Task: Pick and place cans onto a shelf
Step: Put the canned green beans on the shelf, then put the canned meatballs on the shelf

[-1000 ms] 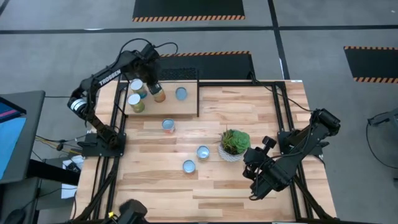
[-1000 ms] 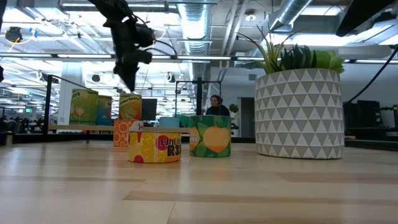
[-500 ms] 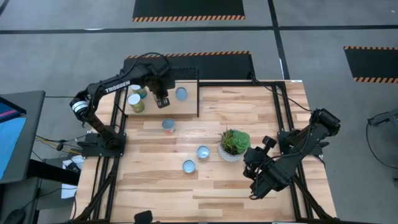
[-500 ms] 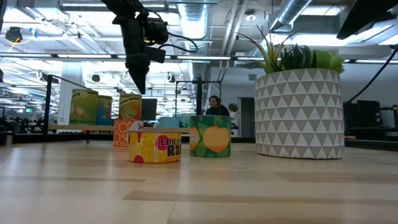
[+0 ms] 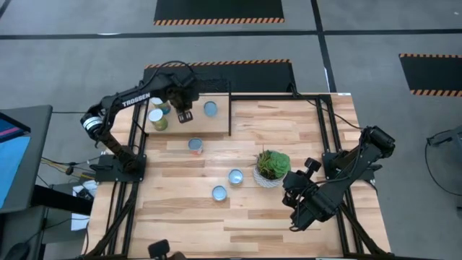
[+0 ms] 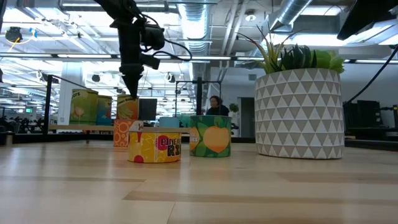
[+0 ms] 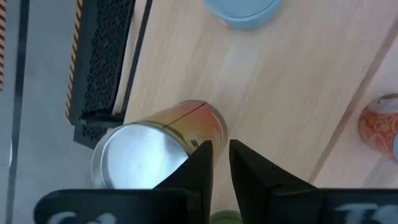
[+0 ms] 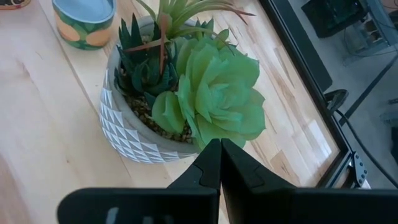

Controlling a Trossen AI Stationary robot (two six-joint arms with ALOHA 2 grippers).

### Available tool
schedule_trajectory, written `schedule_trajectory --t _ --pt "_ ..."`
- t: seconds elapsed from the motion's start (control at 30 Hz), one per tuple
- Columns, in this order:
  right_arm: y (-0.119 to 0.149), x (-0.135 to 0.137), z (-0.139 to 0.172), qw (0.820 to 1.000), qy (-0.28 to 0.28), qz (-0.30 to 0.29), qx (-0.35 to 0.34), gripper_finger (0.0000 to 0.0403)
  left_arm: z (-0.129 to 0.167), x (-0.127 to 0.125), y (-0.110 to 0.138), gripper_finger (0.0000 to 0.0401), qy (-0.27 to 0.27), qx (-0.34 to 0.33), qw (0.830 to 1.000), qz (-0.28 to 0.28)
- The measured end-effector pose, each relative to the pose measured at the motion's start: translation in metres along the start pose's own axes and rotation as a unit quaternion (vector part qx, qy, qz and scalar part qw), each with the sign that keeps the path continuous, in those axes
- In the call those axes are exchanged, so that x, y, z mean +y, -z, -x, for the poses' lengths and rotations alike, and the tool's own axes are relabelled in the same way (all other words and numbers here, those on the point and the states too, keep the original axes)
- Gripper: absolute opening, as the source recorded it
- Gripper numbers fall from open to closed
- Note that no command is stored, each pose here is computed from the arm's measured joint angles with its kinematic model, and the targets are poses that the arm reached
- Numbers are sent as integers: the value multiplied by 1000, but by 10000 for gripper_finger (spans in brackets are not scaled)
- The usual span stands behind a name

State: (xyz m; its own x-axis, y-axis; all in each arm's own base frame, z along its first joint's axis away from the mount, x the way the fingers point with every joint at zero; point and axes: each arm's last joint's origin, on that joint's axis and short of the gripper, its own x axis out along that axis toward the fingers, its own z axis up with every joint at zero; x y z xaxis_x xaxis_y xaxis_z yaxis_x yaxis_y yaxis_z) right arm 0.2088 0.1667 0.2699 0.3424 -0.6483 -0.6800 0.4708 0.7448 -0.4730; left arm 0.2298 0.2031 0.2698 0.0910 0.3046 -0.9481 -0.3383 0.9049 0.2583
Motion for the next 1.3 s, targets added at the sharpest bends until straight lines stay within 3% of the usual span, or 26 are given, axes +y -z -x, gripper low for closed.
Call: schedule_trajectory --t 0.43,0.53,0.63,0.9,1.03,1.3 --pt "0 0 0 1000 0 0 1 28 -2 10 6 45 -26 23 999 17" --pt "0 0 0 1000 0 0 1 28 -2 9 6 45 -9 14 1000 25" --pt "0 0 0 1000 0 1 1 28 1 3 1 45 43 -13 999 28" --pt "0 0 0 1000 0 10 1 28 19 -36 -18 45 202 -84 976 -20" --pt "0 0 0 1000 -1 9 0 28 15 -68 -17 45 208 -51 976 -47" --pt "0 1 1 1000 -3 8 -1 28 -4 -112 -3 45 158 19 983 -88"
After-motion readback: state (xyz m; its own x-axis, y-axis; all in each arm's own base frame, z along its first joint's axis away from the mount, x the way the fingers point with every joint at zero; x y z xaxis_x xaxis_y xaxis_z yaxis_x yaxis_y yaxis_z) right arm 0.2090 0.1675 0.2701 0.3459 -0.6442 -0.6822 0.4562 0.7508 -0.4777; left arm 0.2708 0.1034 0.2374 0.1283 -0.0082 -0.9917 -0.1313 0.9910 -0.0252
